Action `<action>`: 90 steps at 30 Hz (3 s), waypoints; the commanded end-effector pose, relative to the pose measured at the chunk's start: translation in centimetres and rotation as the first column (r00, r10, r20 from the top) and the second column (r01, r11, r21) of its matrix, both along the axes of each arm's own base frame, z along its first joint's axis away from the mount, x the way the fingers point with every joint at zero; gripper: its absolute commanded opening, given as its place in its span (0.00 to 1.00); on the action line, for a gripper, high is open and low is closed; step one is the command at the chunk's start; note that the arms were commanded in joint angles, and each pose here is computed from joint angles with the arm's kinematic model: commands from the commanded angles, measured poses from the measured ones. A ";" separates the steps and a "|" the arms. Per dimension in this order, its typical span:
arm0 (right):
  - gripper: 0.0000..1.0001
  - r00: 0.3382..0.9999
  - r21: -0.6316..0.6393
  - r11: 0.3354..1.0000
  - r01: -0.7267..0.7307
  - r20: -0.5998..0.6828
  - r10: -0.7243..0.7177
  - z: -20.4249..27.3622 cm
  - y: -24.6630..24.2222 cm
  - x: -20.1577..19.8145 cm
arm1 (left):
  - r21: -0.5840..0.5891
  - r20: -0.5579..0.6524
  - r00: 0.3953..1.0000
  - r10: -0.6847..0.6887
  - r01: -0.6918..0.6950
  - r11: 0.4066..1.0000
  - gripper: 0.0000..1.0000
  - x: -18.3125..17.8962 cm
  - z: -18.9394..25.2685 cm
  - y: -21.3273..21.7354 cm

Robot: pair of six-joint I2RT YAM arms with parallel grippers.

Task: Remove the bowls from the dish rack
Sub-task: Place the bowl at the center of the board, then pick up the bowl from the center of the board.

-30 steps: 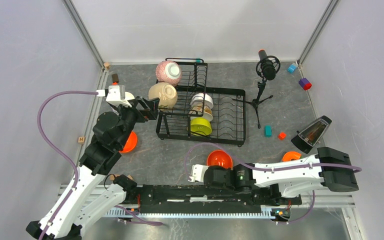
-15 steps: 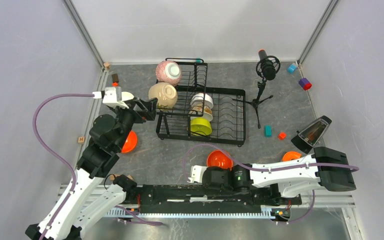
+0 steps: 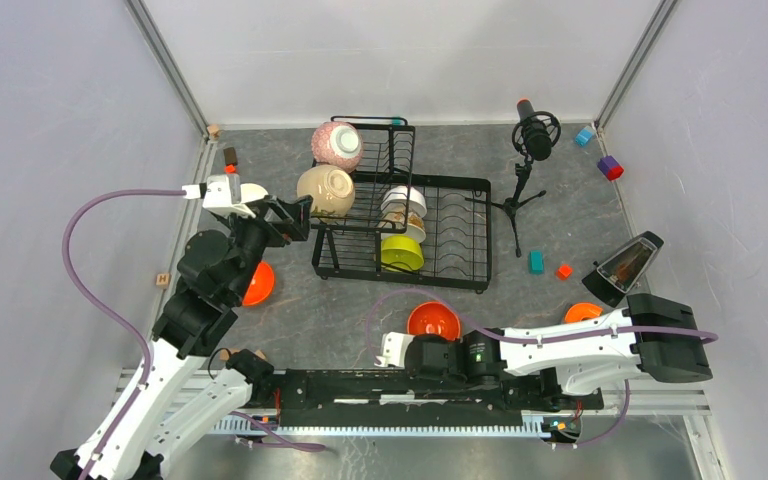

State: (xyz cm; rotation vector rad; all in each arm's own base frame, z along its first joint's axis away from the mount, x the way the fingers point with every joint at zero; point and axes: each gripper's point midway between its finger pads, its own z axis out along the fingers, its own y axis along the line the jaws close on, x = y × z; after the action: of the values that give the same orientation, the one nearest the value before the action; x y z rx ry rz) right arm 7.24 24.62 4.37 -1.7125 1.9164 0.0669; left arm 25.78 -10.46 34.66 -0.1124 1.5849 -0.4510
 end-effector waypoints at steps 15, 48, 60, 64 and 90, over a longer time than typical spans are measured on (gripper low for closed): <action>0.72 0.998 0.108 0.994 0.019 -0.067 -0.012 0.8 1.0 -1.3 | 0.011 0.031 0.999 0.025 -0.025 1.000 1.00 -0.2 1.1 0.7; 0.86 0.747 0.619 0.484 0.619 -0.272 -0.607 8.9 -4.8 11.2 | -0.134 -0.533 0.832 -0.152 0.095 0.986 1.00 -8.0 -11.0 -1.3; 0.74 0.719 0.537 0.491 0.686 -0.393 -0.574 2.8 -5.7 9.7 | -0.169 -0.657 0.740 -0.145 0.042 0.985 1.00 -9.9 -17.3 -1.7; 0.70 0.719 0.525 0.498 0.690 -0.417 -0.556 2.6 -5.1 9.6 | -0.117 -0.656 0.750 -0.088 0.014 0.993 1.00 -9.3 -17.9 -1.1; 0.07 0.746 0.482 0.572 0.663 -0.490 -0.451 3.4 -2.5 8.4 | 0.006 -0.428 0.902 0.058 -0.061 0.998 1.00 -6.1 -10.6 2.0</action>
State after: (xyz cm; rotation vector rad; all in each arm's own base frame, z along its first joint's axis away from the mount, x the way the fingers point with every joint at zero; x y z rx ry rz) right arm 14.57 20.15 4.02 -0.5824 2.3250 0.6293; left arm 18.81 -8.89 20.97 -0.3230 2.0952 -0.4201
